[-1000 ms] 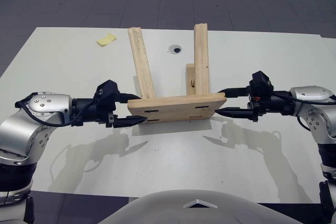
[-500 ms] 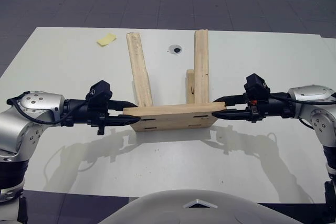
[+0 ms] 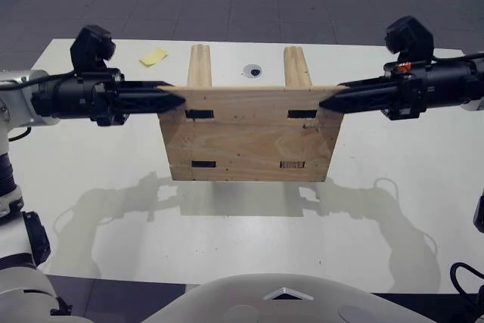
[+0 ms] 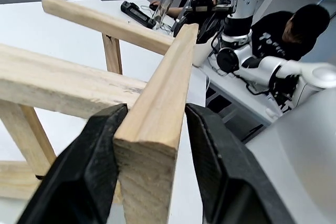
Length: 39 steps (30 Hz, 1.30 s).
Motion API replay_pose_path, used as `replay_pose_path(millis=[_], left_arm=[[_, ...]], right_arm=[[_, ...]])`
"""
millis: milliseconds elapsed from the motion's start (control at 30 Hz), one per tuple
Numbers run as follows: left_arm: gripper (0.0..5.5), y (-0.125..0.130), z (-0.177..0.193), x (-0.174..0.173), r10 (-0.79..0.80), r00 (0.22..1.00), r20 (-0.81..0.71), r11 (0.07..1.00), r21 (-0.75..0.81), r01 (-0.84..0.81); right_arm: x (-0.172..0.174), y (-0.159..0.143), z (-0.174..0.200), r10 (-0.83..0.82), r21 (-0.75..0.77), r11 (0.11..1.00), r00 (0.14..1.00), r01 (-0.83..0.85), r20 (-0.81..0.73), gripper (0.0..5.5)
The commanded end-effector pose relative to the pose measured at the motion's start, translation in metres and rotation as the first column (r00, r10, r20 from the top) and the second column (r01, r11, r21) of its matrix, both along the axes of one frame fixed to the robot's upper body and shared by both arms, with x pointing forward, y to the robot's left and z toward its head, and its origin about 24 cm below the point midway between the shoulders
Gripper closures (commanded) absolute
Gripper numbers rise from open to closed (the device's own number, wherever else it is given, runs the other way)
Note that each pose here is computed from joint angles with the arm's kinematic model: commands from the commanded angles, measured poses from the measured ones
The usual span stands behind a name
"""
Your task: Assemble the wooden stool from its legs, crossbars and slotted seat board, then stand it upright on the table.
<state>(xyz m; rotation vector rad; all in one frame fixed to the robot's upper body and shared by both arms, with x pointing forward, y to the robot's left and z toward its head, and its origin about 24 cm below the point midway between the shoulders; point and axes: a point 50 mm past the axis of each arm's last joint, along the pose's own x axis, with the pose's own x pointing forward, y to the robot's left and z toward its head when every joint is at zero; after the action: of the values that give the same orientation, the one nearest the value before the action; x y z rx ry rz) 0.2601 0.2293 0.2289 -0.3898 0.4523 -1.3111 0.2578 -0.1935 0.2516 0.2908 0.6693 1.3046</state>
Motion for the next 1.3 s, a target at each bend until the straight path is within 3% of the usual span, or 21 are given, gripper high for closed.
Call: replay_pose_path(millis=[33,333,533,833,867,1000,1100,1200,1300], left_arm=[[3.68,-0.069,0.023,0.02,-0.249,0.968,0.034,0.912,-0.327,0.246],[3.7,-0.08,-0.013,0.065,0.008,0.976,-0.216,0.915,-0.392,-0.094],[3.86,-0.093,-0.025,0.091,0.149,0.909,-0.389,0.92,-0.284,-0.272],[3.86,-0.087,-0.043,0.121,0.357,0.822,-0.444,0.842,-0.228,-0.488],[3.5,-0.086,-0.044,0.124,0.383,0.816,-0.434,0.829,-0.228,-0.51],[2.91,-0.079,-0.044,0.135,0.45,0.778,-0.438,0.759,-0.27,-0.592],[2.43,-0.072,-0.043,0.139,0.468,0.75,-0.468,0.695,-0.329,-0.639],[1.9,-0.067,-0.039,0.139,0.455,0.761,-0.462,0.655,-0.405,-0.637],[1.45,-0.062,-0.033,0.135,0.456,0.789,-0.412,0.63,-0.477,-0.613]], right_arm=[[-0.006,0.075,0.01,0.214,0.384,0.9,0.977,-0.207,0.025,3.71],[0.027,0.116,-0.003,-0.099,0.55,0.803,0.96,0.232,-0.26,3.71],[0.043,0.125,-0.007,-0.284,0.483,0.677,0.803,0.555,-0.525,3.76],[0.063,0.136,-0.019,-0.355,0.275,0.575,0.538,0.77,-0.765,3.93],[0.065,0.135,-0.021,-0.361,0.259,0.558,0.511,0.789,-0.78,3.93],[0.076,0.133,-0.031,-0.408,0.199,0.485,0.422,0.851,-0.81,4.05],[0.085,0.126,-0.039,-0.428,0.176,0.4,0.353,0.9,-0.832,3.39],[0.088,0.118,-0.039,-0.421,0.227,0.335,0.361,0.915,-0.833,2.87],[0.085,0.11,-0.034,-0.421,0.338,0.294,0.439,0.894,-0.794,2.43]])
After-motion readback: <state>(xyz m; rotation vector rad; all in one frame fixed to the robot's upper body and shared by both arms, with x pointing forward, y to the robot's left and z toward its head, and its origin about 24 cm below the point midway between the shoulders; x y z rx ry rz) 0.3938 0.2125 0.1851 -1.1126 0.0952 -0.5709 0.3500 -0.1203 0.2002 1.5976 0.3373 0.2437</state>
